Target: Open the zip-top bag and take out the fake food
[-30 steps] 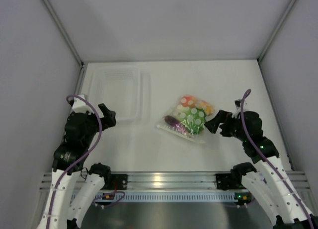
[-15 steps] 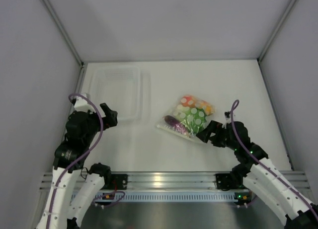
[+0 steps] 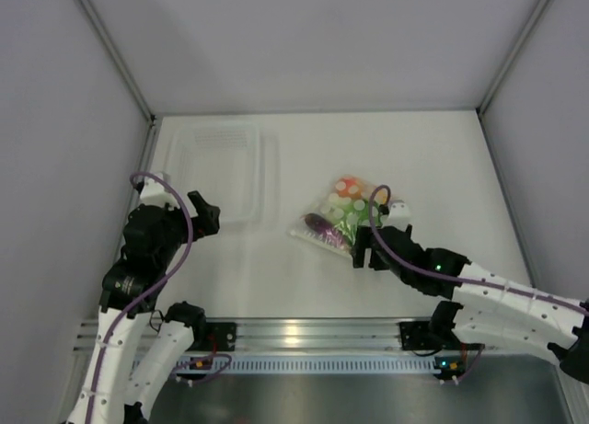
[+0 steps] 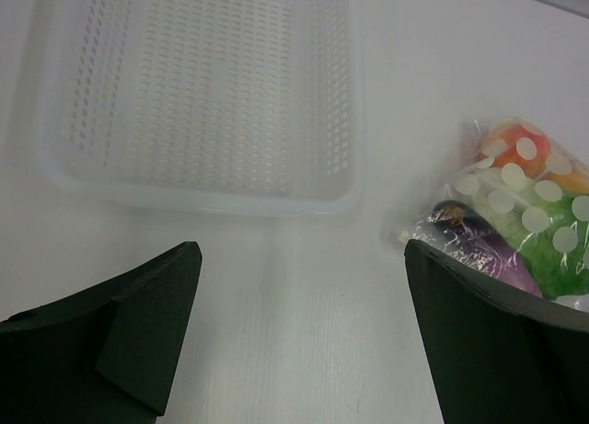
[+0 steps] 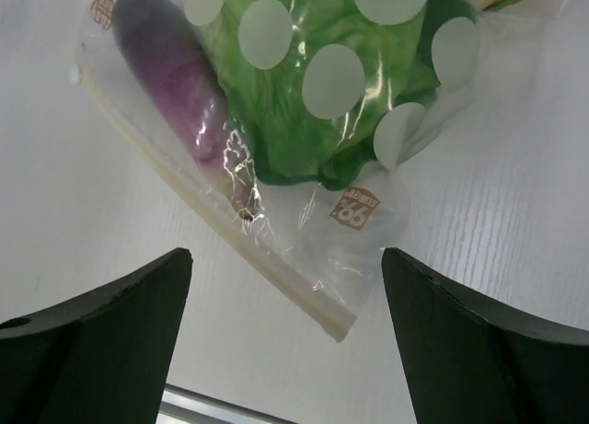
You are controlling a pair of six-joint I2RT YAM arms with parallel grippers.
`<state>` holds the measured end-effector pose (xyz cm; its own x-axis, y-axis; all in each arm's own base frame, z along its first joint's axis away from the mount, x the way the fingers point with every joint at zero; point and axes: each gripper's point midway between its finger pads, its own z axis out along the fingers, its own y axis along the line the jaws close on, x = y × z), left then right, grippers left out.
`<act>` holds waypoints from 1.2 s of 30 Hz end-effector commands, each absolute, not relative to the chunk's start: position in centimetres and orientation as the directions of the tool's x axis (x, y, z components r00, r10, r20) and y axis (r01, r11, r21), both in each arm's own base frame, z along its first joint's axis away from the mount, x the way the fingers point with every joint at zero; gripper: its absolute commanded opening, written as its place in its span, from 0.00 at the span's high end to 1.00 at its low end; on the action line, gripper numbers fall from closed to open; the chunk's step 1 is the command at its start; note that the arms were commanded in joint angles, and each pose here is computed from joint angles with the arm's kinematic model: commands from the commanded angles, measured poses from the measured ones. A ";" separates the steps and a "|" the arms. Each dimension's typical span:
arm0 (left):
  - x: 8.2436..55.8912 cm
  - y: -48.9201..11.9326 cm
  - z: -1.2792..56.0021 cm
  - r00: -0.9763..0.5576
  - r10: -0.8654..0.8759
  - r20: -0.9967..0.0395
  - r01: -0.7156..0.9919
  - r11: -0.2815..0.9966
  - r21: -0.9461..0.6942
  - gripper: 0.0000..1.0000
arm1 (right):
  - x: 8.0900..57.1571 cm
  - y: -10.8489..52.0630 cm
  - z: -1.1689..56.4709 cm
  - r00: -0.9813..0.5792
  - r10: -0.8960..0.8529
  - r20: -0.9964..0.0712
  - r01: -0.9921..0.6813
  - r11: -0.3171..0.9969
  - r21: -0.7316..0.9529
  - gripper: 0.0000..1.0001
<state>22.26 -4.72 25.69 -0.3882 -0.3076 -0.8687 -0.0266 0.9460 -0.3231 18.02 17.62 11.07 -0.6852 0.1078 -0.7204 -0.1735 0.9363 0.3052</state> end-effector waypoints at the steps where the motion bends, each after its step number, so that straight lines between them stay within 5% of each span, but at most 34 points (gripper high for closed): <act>1: 22.9 -5.1 26.8 -0.351 -0.310 -0.884 0.006 0.943 -0.333 0.02 | 19.2 16.4 13.1 -0.576 0.030 -0.817 -0.070 0.994 0.087 0.14; 10: 22.9 -5.2 26.9 -0.347 -0.309 -0.885 0.014 0.942 -0.334 0.02 | 18.6 19.1 13.0 -0.511 -0.397 -0.762 -0.194 0.917 -0.347 0.11; 22: 22.7 -5.3 27.1 -0.338 -0.308 -0.889 0.026 0.941 -0.336 0.02 | 19.7 21.1 9.8 -0.473 -0.629 -0.617 -0.303 0.774 -0.556 0.07; 36: 22.4 -5.3 27.5 -0.322 -0.311 -0.894 0.035 0.940 -0.339 0.02 | 22.9 19.6 9.7 -0.448 -0.719 -0.531 -0.156 0.648 -0.746 0.35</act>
<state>21.99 -5.12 26.03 -0.3817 -0.3086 -0.8713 0.0015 0.9424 -0.3345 21.52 19.40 8.90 -0.4677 -0.7070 -0.5305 -0.2121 0.6724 -0.7091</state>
